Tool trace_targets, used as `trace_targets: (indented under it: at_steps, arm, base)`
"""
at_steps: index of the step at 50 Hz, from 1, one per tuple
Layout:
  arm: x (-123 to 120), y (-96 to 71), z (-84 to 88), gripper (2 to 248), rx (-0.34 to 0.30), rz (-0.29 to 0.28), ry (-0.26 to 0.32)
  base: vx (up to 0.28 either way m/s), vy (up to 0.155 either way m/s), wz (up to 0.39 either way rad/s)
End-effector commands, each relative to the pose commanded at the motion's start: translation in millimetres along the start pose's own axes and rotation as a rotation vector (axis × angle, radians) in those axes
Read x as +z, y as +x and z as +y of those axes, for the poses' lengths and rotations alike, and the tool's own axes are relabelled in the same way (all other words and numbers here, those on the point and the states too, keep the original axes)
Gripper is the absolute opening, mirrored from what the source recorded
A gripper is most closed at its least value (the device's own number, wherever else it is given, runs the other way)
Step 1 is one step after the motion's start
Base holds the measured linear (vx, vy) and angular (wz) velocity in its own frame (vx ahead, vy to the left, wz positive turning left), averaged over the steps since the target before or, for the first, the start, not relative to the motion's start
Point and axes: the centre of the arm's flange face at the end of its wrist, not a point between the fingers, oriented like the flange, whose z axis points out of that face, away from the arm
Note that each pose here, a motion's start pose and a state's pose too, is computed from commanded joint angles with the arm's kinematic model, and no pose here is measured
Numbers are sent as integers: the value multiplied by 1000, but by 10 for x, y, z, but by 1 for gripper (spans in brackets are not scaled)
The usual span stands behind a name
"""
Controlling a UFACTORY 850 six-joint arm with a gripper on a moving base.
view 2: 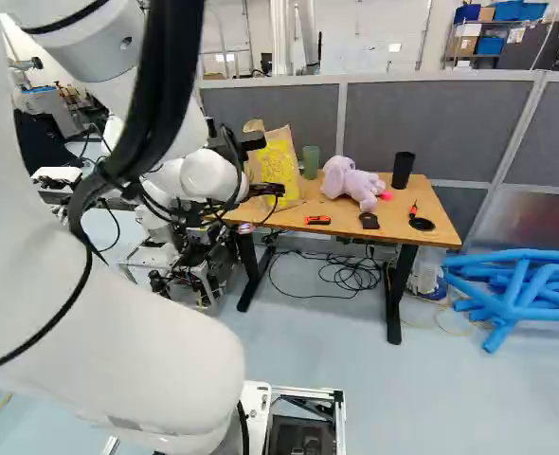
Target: Pick up the bag on the ground and place it on the table
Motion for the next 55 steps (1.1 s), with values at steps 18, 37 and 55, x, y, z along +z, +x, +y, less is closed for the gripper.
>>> trace_targets:
  at_steps: [18,37,55]
  arm:
    - [-95,-387,-26,247,43,87,-13]
    - [-202,-702,-50,247,78,158,-20]
    - [-292,-917,-69,247,102,207,-23]
  base:
    - [0,0,0]
    - [0,0,0]
    - [0,0,0]
